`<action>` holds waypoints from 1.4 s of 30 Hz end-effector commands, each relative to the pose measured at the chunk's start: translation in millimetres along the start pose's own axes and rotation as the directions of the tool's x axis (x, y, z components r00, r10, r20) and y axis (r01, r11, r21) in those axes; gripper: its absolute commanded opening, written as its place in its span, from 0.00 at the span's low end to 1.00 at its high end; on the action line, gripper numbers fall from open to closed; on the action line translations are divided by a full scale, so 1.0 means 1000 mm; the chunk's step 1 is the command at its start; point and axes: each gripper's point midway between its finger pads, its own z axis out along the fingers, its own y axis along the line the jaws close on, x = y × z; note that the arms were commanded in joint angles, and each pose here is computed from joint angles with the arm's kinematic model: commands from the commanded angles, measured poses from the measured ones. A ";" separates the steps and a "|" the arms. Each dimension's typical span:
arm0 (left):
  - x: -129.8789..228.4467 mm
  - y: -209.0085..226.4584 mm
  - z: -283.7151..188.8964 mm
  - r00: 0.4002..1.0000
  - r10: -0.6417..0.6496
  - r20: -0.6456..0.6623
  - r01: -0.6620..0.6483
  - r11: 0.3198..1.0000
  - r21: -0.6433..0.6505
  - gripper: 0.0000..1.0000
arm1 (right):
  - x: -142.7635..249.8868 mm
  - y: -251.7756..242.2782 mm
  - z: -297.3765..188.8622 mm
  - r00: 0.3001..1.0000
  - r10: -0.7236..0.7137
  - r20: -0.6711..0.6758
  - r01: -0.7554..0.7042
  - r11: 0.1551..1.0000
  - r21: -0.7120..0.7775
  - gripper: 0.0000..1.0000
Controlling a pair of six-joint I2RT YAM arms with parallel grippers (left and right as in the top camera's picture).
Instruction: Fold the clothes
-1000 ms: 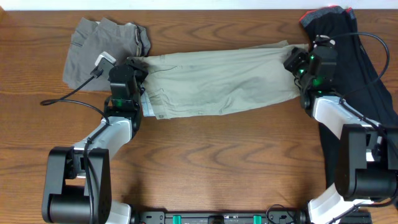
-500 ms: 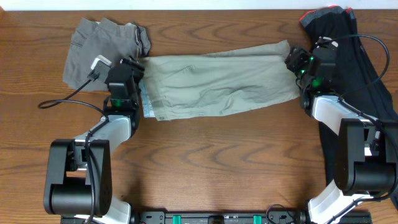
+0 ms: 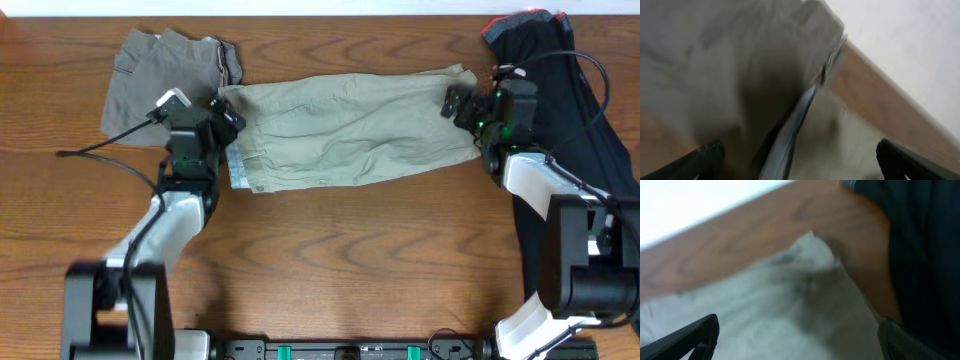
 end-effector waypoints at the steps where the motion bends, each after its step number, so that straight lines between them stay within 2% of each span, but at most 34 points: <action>1: -0.004 -0.018 -0.022 0.981 0.192 -0.033 -0.190 0.979 0.075 0.98 | -0.032 0.019 -0.021 0.980 -0.199 0.017 0.200 0.979 -0.033 0.99; 3: 0.006 -0.023 -0.034 0.953 0.291 -0.081 -0.279 0.952 0.127 0.98 | -0.028 0.018 -0.027 0.959 -0.277 -0.060 0.276 0.961 -0.024 0.99; 6: 0.016 -0.024 -0.049 0.924 0.358 -0.133 -0.336 0.928 0.163 0.98 | -0.029 0.019 -0.036 0.925 -0.351 -0.145 0.350 0.936 -0.029 0.99; 10: 0.028 -0.024 -0.056 0.884 0.424 -0.196 -0.393 0.902 0.180 0.98 | -0.040 0.031 -0.043 0.905 -0.396 -0.153 0.389 0.918 -0.076 0.99; 17: 0.044 -0.035 -0.055 0.819 0.457 -0.348 -0.419 0.890 0.181 0.98 | -0.038 0.041 -0.055 0.864 -0.461 -0.203 0.438 0.887 -0.149 0.99; 20: 0.050 -0.042 -0.057 0.769 0.445 -0.458 -0.407 0.894 0.185 0.98 | -0.028 0.049 -0.061 0.837 -0.499 -0.226 0.456 0.863 -0.218 0.99; 21: 0.052 -0.043 -0.059 0.751 0.438 -0.494 -0.401 0.897 0.186 0.98 | -0.023 0.057 -0.063 0.829 -0.513 -0.222 0.454 0.850 -0.267 0.94; 22: 0.054 -0.044 -0.061 0.729 0.428 -0.534 -0.394 0.900 0.185 0.98 | -0.019 0.066 -0.065 0.822 -0.528 -0.213 0.454 0.834 -0.314 0.84; 23: 0.055 -0.043 -0.063 0.713 0.420 -0.561 -0.391 0.903 0.178 0.99 | -0.015 0.073 -0.067 0.817 -0.539 -0.205 0.452 0.819 -0.354 0.68; 24: 0.056 -0.044 -0.066 0.703 0.407 -0.583 -0.383 0.908 0.172 0.99 | -0.012 0.081 -0.068 0.816 -0.544 -0.195 0.447 0.808 -0.384 0.44; 26: 0.055 -0.045 -0.069 0.704 0.386 -0.596 -0.365 0.917 0.163 0.98 | -0.011 0.089 -0.066 0.820 -0.541 -0.185 0.442 0.805 -0.395 0.09; 27: 0.055 -0.045 -0.070 0.710 0.376 -0.596 -0.356 0.921 0.156 0.98 | -0.012 0.092 -0.064 0.827 -0.533 -0.180 0.435 0.809 -0.395 0.01; 34: 0.057 -0.039 -0.074 0.699 0.358 -0.618 -0.351 0.926 0.139 0.98 | -0.004 0.080 -0.029 0.865 -0.454 -0.216 0.358 0.858 -0.368 0.01; 38: 0.057 -0.025 -0.079 0.669 0.366 -0.646 -0.379 0.917 0.127 0.98 | 0.013 0.058 -0.008 0.862 -0.426 -0.275 0.324 0.880 -0.348 0.01; 42: 0.050 -0.010 -0.079 0.678 0.324 -0.659 -0.361 0.929 0.084 0.98 | 0.029 0.037 0.010 0.858 -0.397 -0.325 0.291 0.898 -0.330 0.01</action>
